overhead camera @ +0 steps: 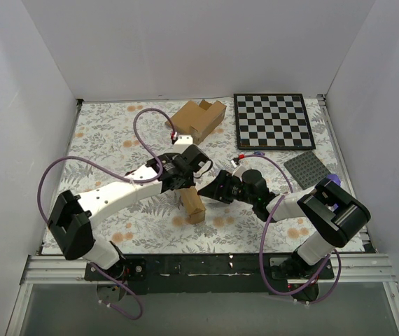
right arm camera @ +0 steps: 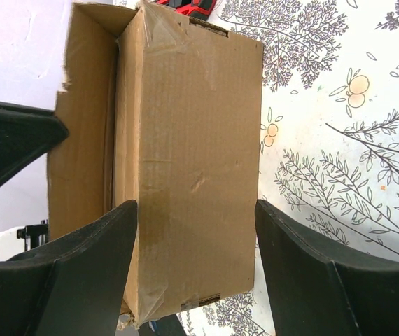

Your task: Unpack the express box

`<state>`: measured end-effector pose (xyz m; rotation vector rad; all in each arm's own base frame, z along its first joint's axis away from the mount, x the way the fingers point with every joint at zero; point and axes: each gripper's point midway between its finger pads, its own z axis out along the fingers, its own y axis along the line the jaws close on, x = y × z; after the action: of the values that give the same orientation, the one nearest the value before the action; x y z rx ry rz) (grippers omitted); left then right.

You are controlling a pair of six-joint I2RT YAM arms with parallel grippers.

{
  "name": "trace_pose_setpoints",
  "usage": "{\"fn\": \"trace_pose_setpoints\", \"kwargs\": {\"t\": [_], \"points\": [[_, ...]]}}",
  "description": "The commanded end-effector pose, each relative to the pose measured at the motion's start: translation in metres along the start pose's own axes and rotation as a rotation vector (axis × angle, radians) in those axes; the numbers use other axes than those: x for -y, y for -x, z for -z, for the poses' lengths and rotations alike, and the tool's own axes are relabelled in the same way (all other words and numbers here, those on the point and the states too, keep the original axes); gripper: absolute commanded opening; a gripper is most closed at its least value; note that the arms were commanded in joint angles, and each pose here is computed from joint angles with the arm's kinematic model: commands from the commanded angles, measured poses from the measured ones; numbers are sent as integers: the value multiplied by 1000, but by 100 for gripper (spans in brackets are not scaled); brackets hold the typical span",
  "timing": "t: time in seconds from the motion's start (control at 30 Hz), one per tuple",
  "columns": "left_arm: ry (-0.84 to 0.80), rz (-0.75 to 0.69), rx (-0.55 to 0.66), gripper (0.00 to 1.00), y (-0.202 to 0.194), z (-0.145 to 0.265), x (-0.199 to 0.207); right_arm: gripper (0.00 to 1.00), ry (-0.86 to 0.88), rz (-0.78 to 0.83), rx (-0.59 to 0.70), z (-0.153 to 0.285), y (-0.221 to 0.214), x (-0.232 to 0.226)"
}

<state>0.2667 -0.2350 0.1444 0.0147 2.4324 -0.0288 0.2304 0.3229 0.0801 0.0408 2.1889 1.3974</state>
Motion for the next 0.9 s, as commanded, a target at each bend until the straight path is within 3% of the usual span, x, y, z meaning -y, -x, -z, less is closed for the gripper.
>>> {"fn": "trace_pose_setpoints", "kwargs": {"t": [0.0, 0.87], "points": [[-2, 22, 75, 0, 12, 20, -20, 73, -76, 10, -11, 1, -5, 20], [-72, 215, 188, 0, -12, 34, -57, 75, -8, 80, 9, 7, 7, -5]]}}
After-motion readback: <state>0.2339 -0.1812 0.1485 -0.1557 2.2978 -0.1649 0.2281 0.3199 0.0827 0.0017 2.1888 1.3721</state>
